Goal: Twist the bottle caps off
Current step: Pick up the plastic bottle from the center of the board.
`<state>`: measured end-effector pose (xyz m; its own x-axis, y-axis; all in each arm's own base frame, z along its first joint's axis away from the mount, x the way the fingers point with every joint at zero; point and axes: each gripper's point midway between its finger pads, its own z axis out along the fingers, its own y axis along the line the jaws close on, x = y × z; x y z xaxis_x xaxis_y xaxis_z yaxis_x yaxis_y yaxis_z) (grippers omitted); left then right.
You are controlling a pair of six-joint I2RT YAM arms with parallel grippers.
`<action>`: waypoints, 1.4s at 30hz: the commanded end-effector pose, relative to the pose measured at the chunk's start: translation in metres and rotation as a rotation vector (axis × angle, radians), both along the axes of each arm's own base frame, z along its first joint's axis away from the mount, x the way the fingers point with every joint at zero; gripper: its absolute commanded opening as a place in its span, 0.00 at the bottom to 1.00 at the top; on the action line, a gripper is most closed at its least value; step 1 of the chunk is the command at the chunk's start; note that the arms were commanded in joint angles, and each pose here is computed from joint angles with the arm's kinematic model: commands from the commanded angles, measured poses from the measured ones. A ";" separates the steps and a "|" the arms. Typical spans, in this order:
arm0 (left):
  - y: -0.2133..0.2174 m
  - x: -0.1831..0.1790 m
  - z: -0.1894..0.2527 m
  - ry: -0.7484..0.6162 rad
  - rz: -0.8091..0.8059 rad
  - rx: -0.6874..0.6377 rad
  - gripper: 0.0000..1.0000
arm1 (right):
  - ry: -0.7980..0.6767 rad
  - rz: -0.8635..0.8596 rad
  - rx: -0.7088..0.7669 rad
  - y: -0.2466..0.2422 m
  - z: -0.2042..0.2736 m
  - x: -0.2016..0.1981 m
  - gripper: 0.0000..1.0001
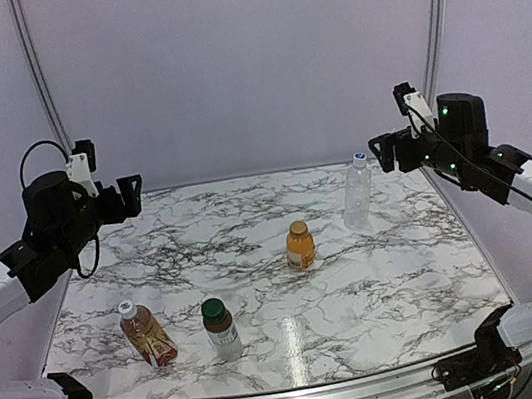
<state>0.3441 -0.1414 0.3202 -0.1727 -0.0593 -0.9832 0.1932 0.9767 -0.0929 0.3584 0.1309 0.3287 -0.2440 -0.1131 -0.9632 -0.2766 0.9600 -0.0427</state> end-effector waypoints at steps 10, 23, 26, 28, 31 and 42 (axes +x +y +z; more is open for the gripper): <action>-0.007 0.000 0.011 -0.042 -0.032 -0.020 0.99 | -0.017 0.051 -0.004 0.011 0.008 0.000 0.99; -0.029 -0.011 0.011 0.056 -0.153 0.086 0.99 | 0.024 0.060 -0.024 0.013 0.013 0.001 0.99; -0.048 -0.019 0.008 0.099 -0.219 0.167 0.99 | 0.032 0.067 -0.034 0.014 0.017 0.000 0.99; -0.063 -0.030 0.004 0.118 -0.288 0.247 0.99 | 0.044 0.073 -0.039 0.015 0.017 0.000 0.99; -0.085 -0.053 -0.010 0.167 -0.392 0.337 0.99 | 0.066 0.083 -0.039 0.017 0.013 0.000 0.98; -0.135 -0.134 -0.050 0.341 -0.687 0.399 0.99 | 0.139 0.169 -0.002 0.036 -0.010 -0.001 0.98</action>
